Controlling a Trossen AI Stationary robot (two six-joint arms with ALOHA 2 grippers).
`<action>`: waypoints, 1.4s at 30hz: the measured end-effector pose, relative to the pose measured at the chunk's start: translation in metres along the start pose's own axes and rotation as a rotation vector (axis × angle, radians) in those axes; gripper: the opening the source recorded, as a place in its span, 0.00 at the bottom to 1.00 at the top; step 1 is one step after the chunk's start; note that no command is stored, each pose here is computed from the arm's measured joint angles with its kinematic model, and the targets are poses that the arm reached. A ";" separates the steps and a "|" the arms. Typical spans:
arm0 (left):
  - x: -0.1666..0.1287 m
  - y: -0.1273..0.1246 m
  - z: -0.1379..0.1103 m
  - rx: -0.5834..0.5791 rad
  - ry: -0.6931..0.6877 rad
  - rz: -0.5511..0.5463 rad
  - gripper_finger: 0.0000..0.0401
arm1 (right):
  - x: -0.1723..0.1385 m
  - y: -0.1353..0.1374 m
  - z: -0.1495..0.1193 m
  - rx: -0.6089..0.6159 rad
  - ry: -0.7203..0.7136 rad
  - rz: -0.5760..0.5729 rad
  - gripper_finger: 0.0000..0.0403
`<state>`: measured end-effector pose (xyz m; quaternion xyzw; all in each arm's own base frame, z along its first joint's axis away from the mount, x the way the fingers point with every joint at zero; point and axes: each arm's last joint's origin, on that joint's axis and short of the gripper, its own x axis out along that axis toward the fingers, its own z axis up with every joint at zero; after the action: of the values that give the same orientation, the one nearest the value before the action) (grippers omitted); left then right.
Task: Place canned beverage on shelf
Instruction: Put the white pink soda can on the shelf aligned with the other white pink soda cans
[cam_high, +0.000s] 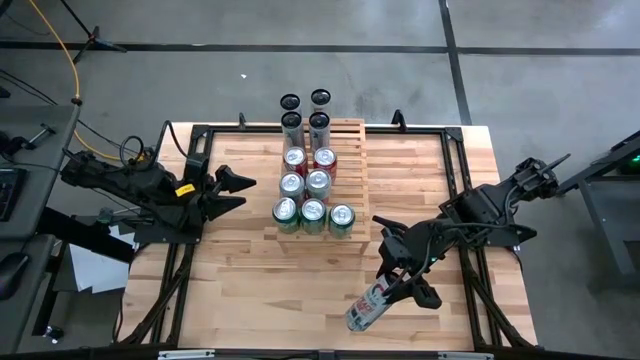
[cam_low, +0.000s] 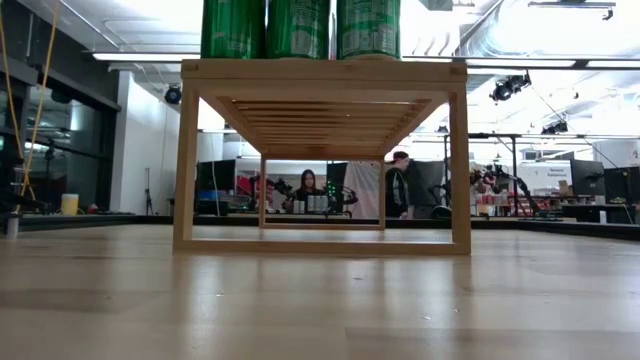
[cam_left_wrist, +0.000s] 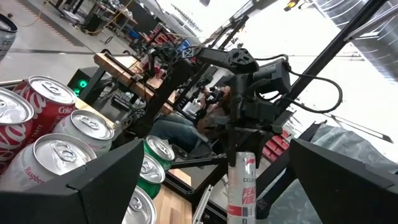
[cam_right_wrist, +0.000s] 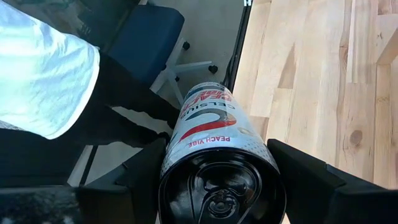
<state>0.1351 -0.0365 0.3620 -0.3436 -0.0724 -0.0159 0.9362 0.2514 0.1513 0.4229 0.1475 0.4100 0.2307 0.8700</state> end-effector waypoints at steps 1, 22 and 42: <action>0.000 0.000 0.000 0.000 0.000 0.000 0.98 | 0.000 0.000 0.000 0.001 0.001 0.000 0.60; 0.000 0.000 0.000 0.017 0.000 0.000 0.98 | 0.000 -0.002 -0.004 0.031 0.038 -0.020 0.60; 0.000 0.001 -0.002 0.024 0.018 0.013 0.98 | 0.000 -0.003 -0.007 0.063 0.067 -0.036 0.60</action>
<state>0.1354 -0.0366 0.3600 -0.3328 -0.0621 -0.0118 0.9409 0.2473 0.1489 0.4173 0.1596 0.4487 0.2069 0.8546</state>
